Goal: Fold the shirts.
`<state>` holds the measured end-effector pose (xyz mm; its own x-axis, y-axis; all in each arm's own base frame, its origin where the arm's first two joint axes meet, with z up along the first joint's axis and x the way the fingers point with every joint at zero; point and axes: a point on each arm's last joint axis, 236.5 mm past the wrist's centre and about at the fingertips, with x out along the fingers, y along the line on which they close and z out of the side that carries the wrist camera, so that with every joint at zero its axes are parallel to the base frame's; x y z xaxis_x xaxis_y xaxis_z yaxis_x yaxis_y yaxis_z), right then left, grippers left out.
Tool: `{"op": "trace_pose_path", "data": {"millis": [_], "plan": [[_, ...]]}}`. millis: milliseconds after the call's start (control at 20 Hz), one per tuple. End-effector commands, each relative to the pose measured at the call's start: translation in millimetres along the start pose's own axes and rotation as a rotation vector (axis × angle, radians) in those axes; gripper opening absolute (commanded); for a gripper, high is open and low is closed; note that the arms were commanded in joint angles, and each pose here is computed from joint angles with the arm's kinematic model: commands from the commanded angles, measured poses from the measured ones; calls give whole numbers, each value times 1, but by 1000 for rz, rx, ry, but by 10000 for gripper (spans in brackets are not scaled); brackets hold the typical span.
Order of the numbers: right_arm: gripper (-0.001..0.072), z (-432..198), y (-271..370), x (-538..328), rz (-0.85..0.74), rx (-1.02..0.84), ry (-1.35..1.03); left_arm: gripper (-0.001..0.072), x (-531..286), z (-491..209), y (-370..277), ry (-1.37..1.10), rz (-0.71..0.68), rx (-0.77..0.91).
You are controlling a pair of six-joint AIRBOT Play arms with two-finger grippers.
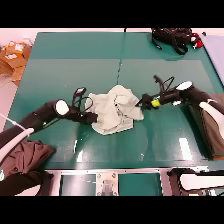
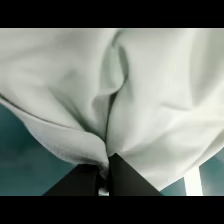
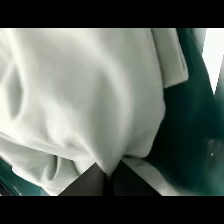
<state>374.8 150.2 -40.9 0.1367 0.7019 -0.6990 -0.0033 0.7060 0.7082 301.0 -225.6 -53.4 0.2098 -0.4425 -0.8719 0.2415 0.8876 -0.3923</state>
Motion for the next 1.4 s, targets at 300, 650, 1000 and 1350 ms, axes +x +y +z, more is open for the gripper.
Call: {"op": "trace_pose_path", "data": {"millis": [300,650,1000,1350], "plan": [[16,45,122,-223,-38,-322,-523,24,-262,129,-27,-459,341,394],[16,-14,255,-372,-132,-645,-945,24,-405,146,-72,-733,345,446],[17,-16,192,-320,-152,-501,-769,24,-328,133,-40,-462,389,415],[17,-16,8,-167,-137,-46,-519,23,-116,98,20,-11,334,348]]}}
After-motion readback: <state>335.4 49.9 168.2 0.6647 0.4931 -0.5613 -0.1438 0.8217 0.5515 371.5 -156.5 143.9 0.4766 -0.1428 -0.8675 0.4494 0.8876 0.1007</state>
